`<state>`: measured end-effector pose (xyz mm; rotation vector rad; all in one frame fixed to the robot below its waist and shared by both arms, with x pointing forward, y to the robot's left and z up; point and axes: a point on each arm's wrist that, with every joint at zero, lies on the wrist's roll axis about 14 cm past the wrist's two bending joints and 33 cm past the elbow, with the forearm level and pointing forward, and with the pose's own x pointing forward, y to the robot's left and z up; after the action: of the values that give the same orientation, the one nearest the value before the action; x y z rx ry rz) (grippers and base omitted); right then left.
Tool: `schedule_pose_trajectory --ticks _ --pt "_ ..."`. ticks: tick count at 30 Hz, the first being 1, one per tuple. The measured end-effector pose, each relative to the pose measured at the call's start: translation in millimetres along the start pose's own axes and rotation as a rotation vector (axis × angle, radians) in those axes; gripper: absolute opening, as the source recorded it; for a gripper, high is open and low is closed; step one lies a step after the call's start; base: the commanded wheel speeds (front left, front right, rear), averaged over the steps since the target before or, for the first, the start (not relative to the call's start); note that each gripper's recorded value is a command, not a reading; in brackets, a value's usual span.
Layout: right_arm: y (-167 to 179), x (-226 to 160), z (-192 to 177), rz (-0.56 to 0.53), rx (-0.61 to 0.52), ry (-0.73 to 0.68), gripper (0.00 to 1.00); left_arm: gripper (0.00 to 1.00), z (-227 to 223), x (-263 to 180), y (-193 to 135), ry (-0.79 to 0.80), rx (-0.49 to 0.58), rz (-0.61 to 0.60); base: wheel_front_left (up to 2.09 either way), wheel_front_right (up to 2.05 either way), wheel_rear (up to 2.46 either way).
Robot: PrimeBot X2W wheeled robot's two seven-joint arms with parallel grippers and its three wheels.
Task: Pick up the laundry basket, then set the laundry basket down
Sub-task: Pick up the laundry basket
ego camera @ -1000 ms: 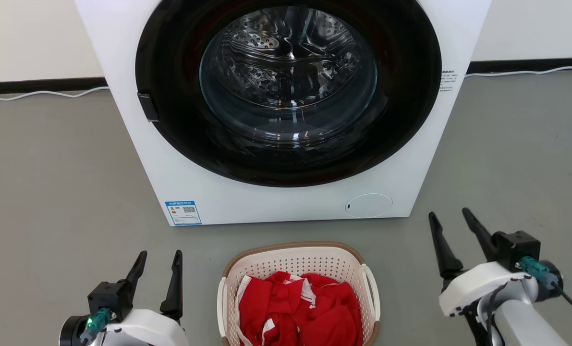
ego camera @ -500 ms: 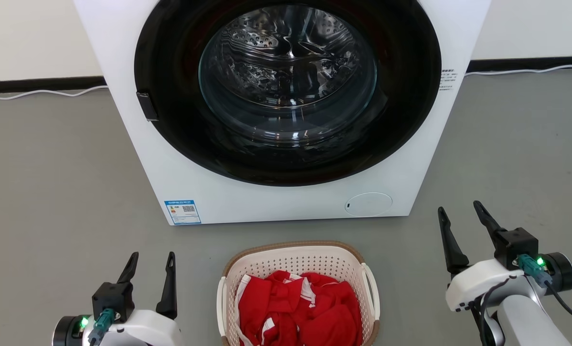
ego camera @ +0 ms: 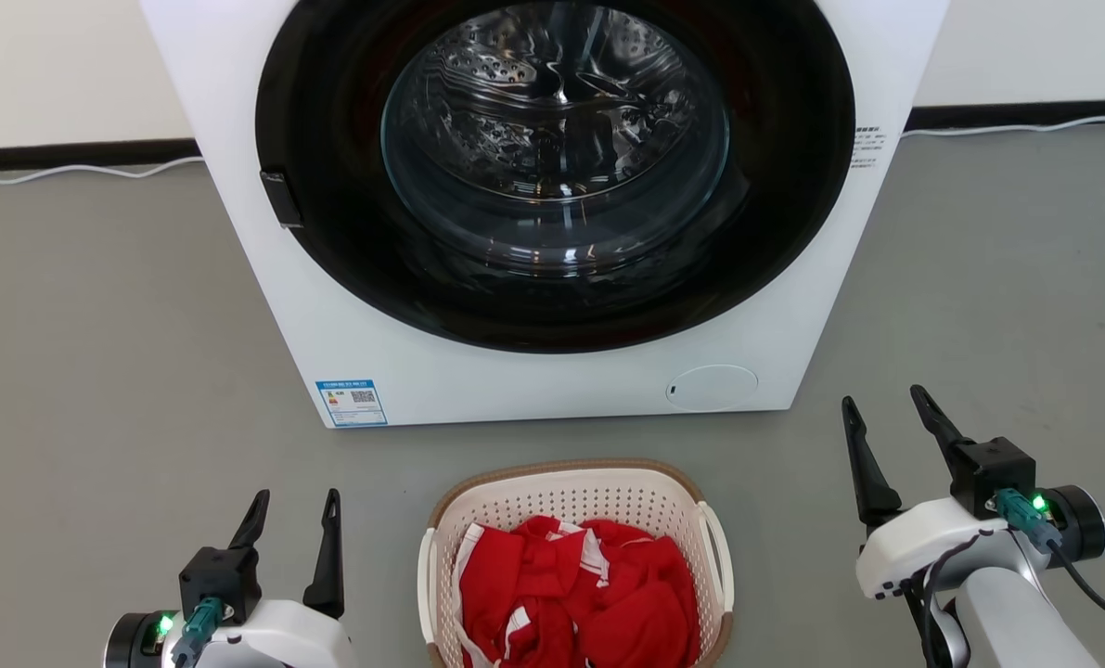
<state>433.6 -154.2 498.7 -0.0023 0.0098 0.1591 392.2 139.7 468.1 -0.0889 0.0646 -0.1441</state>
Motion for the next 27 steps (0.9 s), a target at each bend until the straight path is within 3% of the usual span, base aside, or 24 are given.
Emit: schedule_pose_trajectory --ticks 15,27 --pt "-4.1 25.3 -19.9 0.000 0.008 0.037 1.00 1.00 -15.3 27.4 -12.5 0.036 -0.031 -0.045 0.00 0.00 0.00" --pt "-11.1 68.9 -76.1 0.010 0.014 0.137 1.00 1.00 -60.7 74.1 -19.7 0.129 -0.113 -0.061 0.00 0.00 0.00"
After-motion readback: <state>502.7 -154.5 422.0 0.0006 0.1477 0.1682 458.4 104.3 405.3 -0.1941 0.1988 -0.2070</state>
